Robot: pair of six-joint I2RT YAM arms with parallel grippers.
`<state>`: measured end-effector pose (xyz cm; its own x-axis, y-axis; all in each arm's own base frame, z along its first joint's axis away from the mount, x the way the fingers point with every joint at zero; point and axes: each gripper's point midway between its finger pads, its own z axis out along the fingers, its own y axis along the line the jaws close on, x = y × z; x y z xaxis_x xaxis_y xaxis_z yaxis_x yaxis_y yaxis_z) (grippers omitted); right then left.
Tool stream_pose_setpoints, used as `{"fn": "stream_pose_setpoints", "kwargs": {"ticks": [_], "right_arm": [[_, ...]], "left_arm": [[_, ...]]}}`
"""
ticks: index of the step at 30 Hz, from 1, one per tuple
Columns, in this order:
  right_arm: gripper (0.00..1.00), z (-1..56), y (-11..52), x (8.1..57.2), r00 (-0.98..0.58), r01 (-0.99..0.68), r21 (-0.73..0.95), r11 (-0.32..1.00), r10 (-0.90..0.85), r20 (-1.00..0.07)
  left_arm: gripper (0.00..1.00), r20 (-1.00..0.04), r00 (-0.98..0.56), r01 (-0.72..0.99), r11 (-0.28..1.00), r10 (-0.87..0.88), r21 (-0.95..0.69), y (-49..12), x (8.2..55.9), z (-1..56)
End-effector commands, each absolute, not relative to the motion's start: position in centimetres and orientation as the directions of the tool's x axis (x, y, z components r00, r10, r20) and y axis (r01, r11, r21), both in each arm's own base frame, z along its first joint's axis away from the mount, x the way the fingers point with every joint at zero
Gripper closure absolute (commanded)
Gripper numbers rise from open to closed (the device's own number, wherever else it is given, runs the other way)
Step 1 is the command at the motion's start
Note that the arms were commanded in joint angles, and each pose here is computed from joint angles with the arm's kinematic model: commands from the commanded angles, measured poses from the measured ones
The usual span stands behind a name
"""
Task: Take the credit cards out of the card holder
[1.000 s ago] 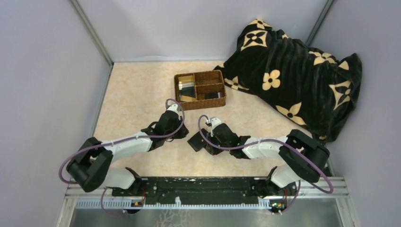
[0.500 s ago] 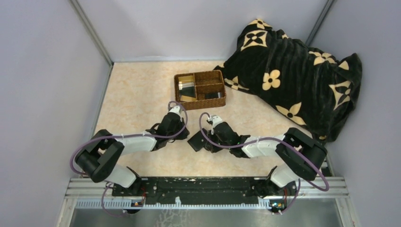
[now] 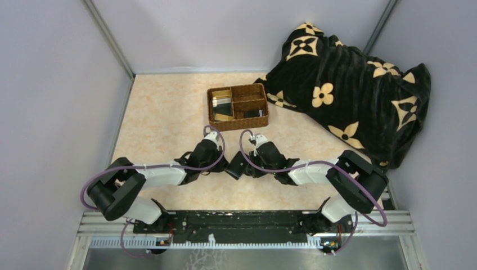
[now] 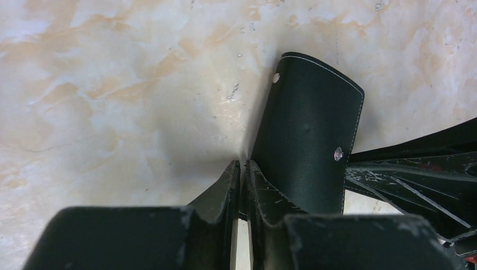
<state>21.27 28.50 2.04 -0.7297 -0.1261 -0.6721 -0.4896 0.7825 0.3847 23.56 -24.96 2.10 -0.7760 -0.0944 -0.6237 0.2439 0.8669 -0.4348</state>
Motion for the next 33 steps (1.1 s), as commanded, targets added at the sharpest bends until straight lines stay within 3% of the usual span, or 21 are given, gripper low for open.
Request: {"fn": "stream_pose_setpoints", "kwargs": {"ticks": [1,18,33], "right_arm": [[1.0,1.5,27.6,22.5,-0.725,-0.479,0.35,0.805,-0.139,-0.674],[1.0,4.4,29.2,24.6,-0.686,-0.522,0.372,0.768,-0.119,-0.718],[1.0,9.2,31.5,22.5,-0.65,-0.614,0.444,0.653,-0.099,-0.754]], "left_arm": [[0.85,-0.522,-0.853,0.271,0.843,-0.014,-0.465,-26.9,19.7,-0.2],[0.85,-0.503,-0.864,0.288,0.848,0.029,-0.446,-28.1,17.4,-1.0],[0.84,-0.493,-0.869,0.271,0.873,0.04,-0.406,-27.5,17.5,-2.7]]}}
